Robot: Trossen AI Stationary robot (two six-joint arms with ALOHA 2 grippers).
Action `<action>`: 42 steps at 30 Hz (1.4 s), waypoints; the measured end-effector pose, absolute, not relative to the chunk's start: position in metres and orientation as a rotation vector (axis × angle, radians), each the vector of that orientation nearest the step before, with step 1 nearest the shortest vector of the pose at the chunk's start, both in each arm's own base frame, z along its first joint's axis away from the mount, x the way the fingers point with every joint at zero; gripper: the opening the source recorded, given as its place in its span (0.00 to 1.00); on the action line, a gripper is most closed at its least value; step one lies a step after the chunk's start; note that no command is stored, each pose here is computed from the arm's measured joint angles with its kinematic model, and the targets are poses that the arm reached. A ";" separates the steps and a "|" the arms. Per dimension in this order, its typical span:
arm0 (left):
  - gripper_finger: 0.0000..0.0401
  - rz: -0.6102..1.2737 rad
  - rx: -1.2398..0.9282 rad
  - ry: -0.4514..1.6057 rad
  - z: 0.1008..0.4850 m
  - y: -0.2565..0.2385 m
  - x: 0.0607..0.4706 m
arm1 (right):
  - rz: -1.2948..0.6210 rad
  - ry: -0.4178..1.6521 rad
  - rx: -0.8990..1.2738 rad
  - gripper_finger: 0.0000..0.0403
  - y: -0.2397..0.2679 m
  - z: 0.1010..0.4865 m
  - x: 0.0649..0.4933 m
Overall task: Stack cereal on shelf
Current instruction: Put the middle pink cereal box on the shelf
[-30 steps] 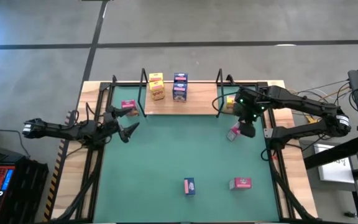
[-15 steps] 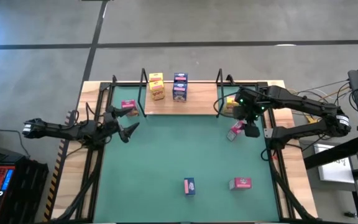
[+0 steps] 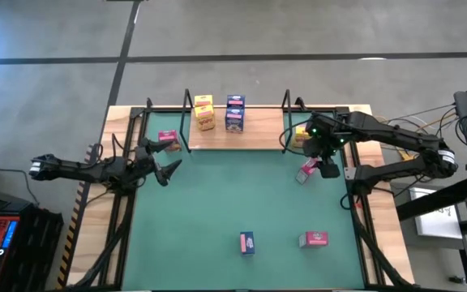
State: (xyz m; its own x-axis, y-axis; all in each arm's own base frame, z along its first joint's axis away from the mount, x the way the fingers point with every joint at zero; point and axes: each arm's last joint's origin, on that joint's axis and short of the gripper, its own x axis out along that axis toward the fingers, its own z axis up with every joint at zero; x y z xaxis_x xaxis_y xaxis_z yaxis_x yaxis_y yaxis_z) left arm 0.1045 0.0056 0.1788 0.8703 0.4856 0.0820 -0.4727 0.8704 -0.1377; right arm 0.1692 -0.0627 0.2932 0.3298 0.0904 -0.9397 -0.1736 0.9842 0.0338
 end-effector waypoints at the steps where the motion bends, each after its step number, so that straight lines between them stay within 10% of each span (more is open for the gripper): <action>1: 1.00 0.502 -0.115 -0.115 0.179 0.006 0.105 | 0.168 1.223 -0.070 0.53 -0.063 0.293 0.169; 19: 1.00 0.502 -0.115 -0.115 0.179 0.006 0.105 | -0.216 1.086 0.155 0.53 -0.073 0.299 0.185; 29: 1.00 0.502 -0.115 -0.115 0.179 0.006 0.105 | 0.159 1.176 -0.148 0.53 -0.066 0.294 0.175; 42: 1.00 0.502 -0.115 -0.115 0.179 0.006 0.105 | 0.133 1.164 -0.145 0.53 -0.067 0.295 0.177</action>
State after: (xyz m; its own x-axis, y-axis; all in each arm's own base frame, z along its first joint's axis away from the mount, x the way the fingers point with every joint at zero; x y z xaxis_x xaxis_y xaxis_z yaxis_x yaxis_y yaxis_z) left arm 0.1045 0.0056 0.1788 0.8704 0.4855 0.0821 -0.4726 0.8705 -0.1378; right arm 0.1768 -0.0669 0.2949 0.3899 0.0288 -0.9204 -0.1793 0.9828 -0.0452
